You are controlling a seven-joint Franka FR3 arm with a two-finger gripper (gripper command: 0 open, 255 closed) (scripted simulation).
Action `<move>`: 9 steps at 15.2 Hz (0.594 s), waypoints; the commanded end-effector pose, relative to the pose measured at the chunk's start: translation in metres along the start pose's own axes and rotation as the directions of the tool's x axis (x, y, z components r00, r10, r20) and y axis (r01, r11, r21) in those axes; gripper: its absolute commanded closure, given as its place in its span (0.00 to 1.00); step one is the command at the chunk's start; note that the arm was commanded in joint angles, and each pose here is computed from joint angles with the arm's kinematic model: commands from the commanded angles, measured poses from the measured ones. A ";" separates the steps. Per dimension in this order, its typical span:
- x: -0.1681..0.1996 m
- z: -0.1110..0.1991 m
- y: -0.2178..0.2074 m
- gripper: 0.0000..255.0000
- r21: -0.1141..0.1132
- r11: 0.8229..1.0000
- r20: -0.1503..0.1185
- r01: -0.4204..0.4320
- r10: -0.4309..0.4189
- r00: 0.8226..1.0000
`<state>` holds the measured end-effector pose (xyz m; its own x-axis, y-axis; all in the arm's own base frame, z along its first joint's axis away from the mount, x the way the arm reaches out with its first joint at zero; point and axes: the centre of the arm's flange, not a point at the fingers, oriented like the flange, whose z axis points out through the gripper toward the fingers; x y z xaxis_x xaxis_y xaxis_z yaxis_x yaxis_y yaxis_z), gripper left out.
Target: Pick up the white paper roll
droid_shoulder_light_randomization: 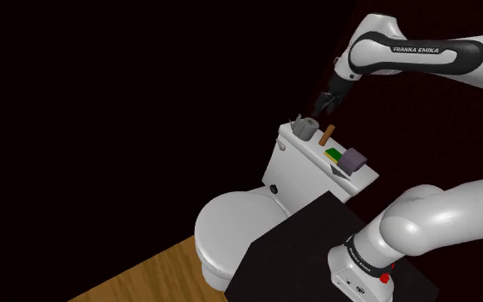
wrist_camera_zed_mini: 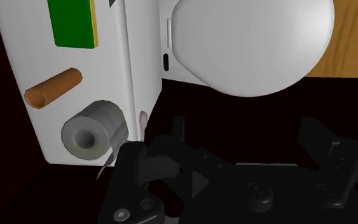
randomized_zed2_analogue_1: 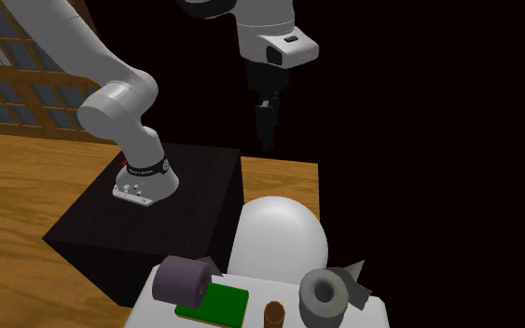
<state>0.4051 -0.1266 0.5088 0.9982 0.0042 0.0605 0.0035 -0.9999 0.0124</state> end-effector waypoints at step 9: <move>0.068 0.076 0.089 0.00 0.004 0.998 -0.008 0.070 -0.070 0.998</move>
<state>0.4706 -0.2062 0.4443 0.9956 0.0652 0.0668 0.0645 -0.9979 0.0113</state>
